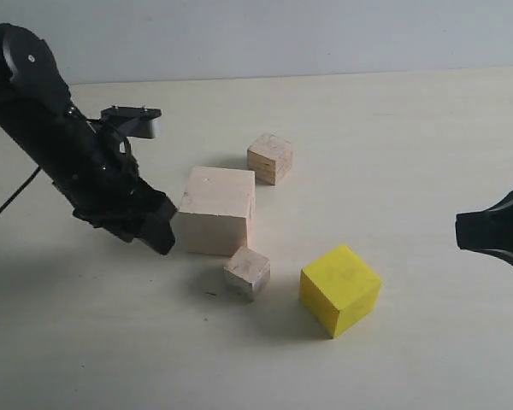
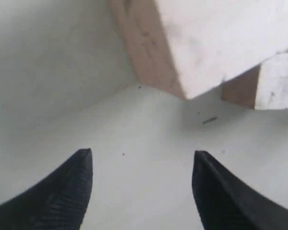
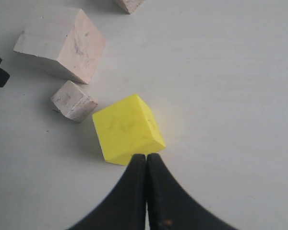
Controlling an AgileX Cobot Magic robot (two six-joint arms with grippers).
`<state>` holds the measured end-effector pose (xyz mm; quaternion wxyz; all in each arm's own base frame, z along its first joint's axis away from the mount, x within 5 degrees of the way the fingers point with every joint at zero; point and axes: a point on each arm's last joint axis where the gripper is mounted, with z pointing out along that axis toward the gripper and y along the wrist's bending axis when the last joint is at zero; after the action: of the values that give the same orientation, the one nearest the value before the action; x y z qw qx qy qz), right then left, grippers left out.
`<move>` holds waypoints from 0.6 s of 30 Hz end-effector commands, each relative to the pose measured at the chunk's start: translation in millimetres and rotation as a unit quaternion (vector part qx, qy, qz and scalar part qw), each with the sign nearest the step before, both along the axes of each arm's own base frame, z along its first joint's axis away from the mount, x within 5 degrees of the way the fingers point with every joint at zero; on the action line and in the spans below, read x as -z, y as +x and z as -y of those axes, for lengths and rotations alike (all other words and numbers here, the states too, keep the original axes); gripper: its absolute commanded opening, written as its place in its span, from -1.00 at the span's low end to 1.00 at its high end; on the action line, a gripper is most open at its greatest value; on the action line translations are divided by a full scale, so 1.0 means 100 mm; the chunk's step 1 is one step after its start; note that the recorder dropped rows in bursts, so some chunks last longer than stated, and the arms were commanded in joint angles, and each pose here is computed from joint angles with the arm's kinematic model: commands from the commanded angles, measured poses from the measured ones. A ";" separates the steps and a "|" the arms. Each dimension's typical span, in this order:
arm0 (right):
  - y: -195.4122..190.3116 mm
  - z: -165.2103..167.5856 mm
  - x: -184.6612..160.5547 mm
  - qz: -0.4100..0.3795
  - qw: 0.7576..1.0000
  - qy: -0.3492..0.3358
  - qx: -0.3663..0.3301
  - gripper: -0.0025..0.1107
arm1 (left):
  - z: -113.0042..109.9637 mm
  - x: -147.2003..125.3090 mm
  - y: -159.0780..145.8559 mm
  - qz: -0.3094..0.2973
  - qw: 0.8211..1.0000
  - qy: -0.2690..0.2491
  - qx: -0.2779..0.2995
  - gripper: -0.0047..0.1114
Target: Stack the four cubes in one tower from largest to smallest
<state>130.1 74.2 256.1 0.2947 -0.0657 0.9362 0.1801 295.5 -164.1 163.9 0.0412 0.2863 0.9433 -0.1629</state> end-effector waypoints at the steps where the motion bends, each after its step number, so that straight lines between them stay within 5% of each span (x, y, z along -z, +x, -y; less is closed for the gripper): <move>1: 0.00 -0.01 -0.01 -0.002 1.000 0.001 -0.001 -0.96 | 0.12 0.07 0.05 0.048 0.999 0.005 0.022 0.11; 18: 0.00 -0.01 -0.01 -0.004 1.000 0.001 -0.002 -0.96 | 0.24 0.11 0.10 0.080 0.993 -0.059 0.057 0.11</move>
<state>129.3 74.2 255.5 0.2895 -0.0652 0.9378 0.1803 304.4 -185.3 151.8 0.1148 0.3469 0.9115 -0.1888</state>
